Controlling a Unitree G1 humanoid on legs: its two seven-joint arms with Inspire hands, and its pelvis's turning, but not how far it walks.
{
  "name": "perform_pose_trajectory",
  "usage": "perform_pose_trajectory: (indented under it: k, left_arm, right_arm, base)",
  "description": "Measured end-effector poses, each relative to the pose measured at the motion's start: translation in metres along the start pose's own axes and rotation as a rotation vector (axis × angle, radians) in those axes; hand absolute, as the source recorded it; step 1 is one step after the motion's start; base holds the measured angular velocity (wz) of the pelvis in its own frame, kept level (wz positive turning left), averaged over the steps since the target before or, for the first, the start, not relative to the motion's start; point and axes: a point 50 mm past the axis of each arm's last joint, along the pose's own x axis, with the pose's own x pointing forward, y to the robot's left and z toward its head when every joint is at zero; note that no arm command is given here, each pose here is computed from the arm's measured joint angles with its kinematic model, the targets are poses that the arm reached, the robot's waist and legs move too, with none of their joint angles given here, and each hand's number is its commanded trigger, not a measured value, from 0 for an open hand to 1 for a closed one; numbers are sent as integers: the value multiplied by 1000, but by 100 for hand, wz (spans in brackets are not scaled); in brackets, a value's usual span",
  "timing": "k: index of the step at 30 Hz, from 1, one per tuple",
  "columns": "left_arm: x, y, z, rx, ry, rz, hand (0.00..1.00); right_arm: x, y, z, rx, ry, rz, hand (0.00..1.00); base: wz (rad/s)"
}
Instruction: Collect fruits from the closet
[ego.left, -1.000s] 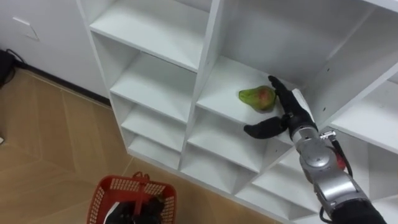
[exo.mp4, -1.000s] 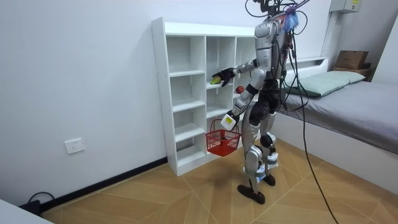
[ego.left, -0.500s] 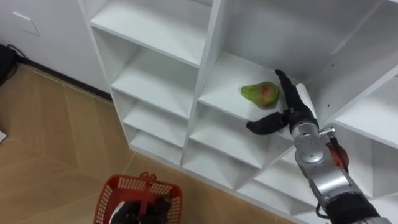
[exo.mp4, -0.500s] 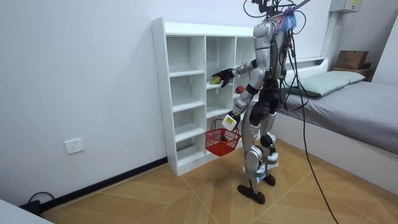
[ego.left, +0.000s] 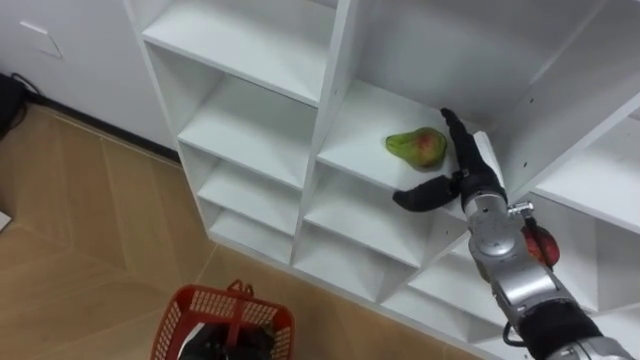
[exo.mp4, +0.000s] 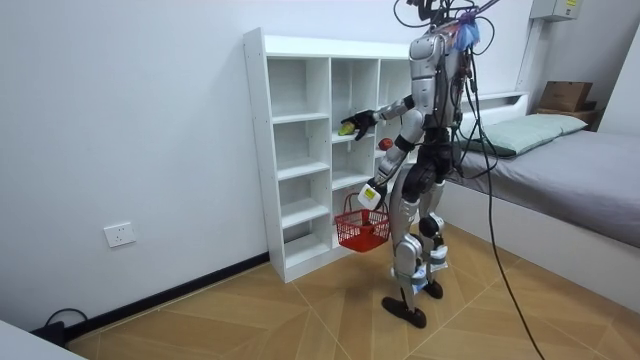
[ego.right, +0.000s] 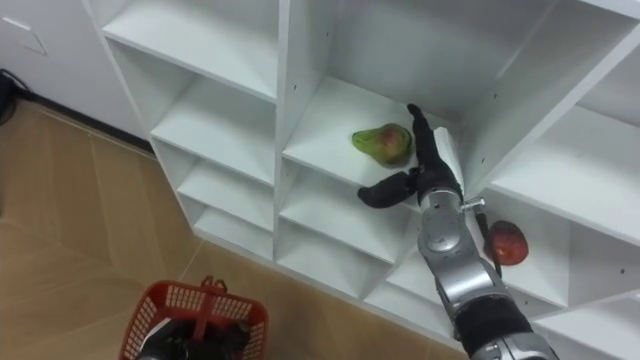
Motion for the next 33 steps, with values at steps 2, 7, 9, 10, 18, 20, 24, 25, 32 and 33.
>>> perform_pose_trajectory:
  k: [2,7,9,10,18,20,24,25,32,33]
  left_arm:
    - [0,0,0,3,0,-2,100]
    - [0,-1,1,5,-2,-6,100]
    - [0,-1,1,6,-2,-13,100]
    - [0,-2,1,6,-2,-16,100]
    - [0,-2,0,7,1,-19,100]
    - [0,-2,0,7,4,-20,100]
    - [0,-2,-1,8,4,-22,100]
    - [0,-2,-1,8,5,-22,100]
    - [0,-2,-1,8,7,-16,100]
    - [0,-2,-1,8,7,-15,100]
  right_arm:
    - [0,0,1,0,-2,5,0]
    - [1,-1,2,1,-6,10,0]
    - [2,-2,3,0,-5,11,0]
    - [2,-2,3,1,-5,12,0]
    - [5,-4,4,31,5,25,0]
    - [5,-5,4,66,11,30,0]
    - [7,-6,6,114,14,26,0]
    - [7,-6,6,126,15,26,0]
    - [7,-7,6,149,14,27,0]
    - [7,-7,6,149,13,27,0]
  base:
    - [0]
    - [0]
    - [0]
    - [-4]
    - [-1]
    - [0]
    - [0]
    - [0]
    - [0]
    - [0]
